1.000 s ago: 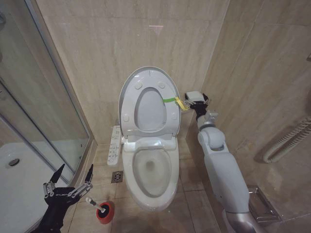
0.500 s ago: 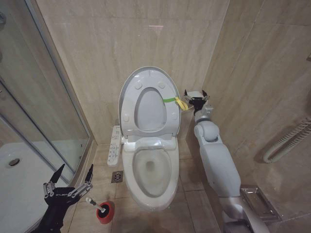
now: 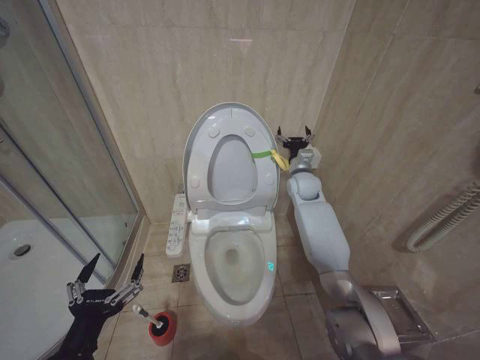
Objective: Open the toilet lid, clean the toilet bowl with a toilet brush, close the toilet lid, and flush.
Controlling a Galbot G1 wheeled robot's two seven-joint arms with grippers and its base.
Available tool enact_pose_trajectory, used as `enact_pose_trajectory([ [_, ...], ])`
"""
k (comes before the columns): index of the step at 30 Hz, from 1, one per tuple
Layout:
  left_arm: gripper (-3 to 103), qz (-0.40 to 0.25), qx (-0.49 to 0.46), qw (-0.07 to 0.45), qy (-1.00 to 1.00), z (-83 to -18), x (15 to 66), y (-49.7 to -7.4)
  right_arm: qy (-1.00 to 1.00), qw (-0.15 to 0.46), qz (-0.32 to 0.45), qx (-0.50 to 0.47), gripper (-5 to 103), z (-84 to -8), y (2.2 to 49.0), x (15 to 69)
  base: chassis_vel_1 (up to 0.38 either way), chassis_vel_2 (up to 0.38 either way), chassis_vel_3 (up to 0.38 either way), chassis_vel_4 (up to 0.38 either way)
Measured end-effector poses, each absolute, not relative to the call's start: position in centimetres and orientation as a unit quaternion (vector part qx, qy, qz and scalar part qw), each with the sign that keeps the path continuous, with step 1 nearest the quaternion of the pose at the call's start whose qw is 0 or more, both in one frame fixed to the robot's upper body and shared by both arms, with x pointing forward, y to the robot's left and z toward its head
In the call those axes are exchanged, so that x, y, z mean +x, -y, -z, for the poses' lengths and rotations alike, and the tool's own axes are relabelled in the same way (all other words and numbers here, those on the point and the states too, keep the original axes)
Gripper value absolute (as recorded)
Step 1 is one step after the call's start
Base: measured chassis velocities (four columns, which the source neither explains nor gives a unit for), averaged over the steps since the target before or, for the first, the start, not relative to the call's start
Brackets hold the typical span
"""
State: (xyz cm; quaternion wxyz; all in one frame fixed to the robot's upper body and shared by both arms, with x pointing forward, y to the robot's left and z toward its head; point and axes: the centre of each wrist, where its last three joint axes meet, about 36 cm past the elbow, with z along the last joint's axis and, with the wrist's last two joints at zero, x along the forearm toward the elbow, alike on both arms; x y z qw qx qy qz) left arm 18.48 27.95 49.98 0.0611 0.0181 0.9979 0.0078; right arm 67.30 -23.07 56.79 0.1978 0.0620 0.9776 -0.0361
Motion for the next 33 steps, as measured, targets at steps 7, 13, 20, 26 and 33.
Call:
enact_pose_trajectory([
  [7,99,-0.008,0.018,0.061,-0.998,-50.0,18.5,-28.0,-0.978,0.199,0.047,0.041,100,-57.5,21.7,68.4,0.0,0.0,0.0,0.0],
  [13,99,-0.008,0.018,0.061,-0.998,-50.0,18.5,-28.0,-0.979,0.199,0.045,0.023,100,-58.1,21.3,67.9,0.0,0.0,0.0,0.0],
  [20,99,-0.008,0.018,0.061,-0.998,-50.0,18.5,-28.0,-0.984,0.176,0.037,-0.004,100,-58.0,22.7,64.9,0.0,0.0,0.0,0.0],
  [26,99,-0.008,0.018,0.061,-0.998,-50.0,18.5,-28.0,-0.987,0.156,0.034,-0.024,100,-57.2,24.5,61.5,0.0,0.0,0.0,0.0],
  [33,99,-0.008,0.018,0.061,-0.998,-50.0,18.5,-28.0,-0.988,0.141,0.023,-0.056,100,-57.2,25.8,56.8,0.0,0.0,0.0,0.0],
])
